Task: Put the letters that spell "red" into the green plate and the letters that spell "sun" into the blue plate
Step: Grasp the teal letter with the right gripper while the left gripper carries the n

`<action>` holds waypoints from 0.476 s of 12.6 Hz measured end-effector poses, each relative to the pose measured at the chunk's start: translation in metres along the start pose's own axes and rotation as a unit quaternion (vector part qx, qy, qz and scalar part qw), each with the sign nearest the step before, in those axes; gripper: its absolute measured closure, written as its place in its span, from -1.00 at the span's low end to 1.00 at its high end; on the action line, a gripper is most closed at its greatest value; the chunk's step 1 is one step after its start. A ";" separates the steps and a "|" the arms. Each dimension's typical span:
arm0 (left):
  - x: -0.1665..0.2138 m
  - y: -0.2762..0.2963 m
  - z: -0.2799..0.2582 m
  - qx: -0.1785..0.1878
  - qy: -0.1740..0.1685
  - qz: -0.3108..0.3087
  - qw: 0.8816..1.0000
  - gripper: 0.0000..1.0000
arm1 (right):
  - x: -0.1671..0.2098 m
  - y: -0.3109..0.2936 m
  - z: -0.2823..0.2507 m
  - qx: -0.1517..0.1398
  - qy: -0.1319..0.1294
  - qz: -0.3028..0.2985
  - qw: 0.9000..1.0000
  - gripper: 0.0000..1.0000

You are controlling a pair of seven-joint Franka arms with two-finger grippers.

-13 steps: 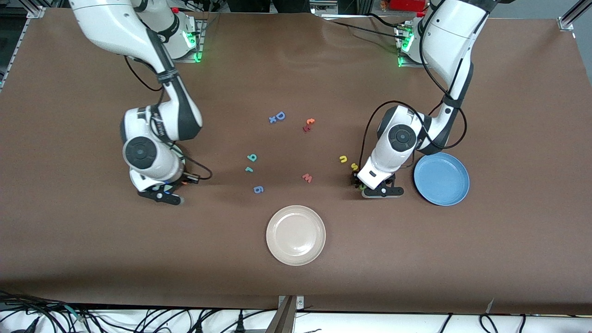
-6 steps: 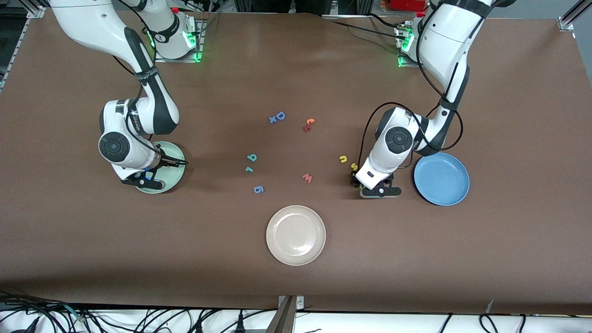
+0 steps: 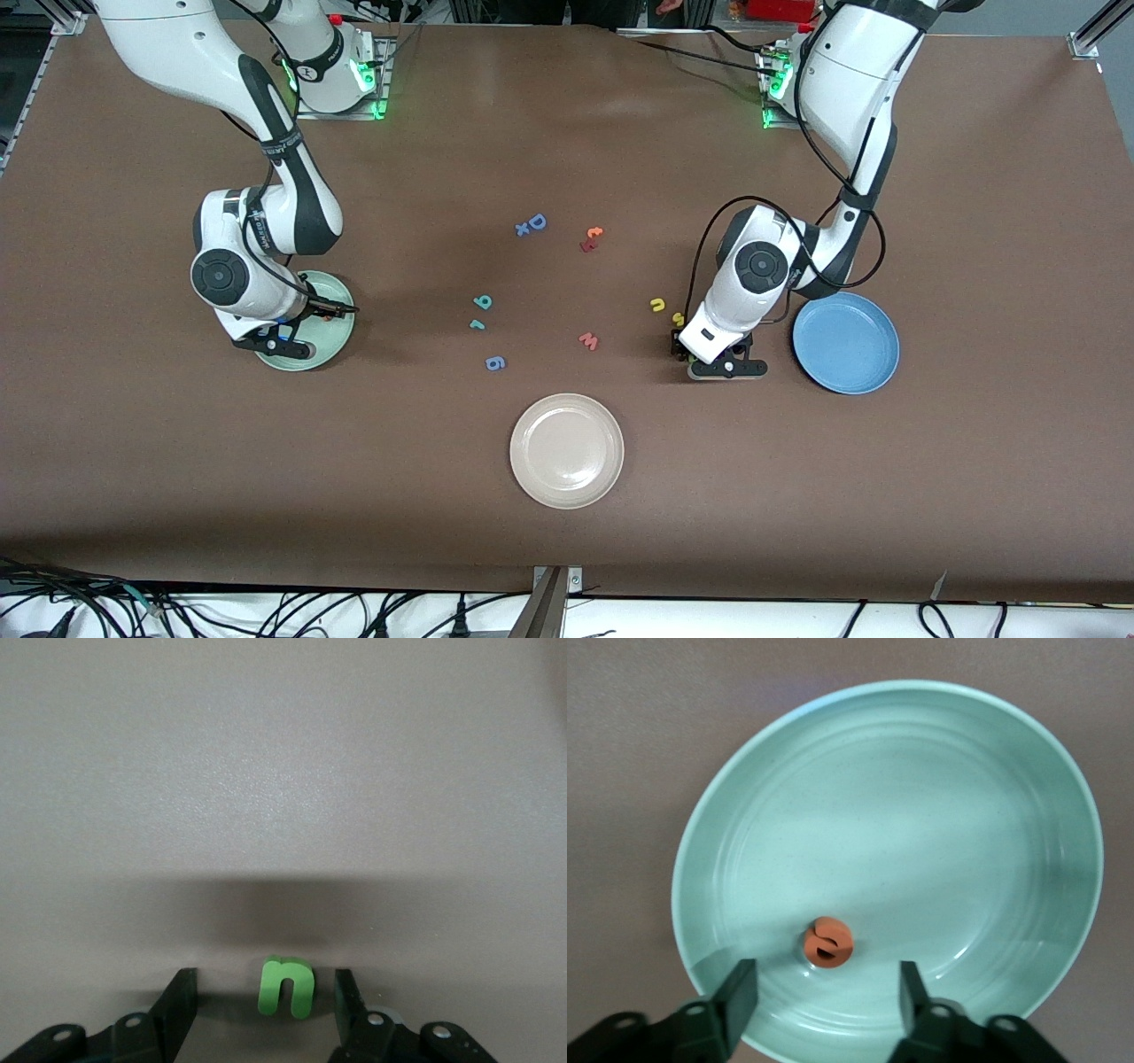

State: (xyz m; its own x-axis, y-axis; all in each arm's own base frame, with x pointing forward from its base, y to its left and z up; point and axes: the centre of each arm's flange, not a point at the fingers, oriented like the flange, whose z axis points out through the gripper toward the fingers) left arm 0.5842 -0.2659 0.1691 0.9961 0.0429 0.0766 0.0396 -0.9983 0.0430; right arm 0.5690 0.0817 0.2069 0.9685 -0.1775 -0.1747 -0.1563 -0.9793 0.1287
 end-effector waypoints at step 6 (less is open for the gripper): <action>-0.003 0.005 0.001 0.016 0.007 0.025 1.000 -0.30 | -0.025 -0.092 -0.047 0.047 0.027 0.023 0.998 -1.00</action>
State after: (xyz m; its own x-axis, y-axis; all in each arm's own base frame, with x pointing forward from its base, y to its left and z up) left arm 0.5816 -0.2713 0.1685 0.9957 -0.0073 0.0924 -0.0079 -0.9999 0.0069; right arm 0.5680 0.1805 0.2456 0.9684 -0.2198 -0.1176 -0.2162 -0.9754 0.0428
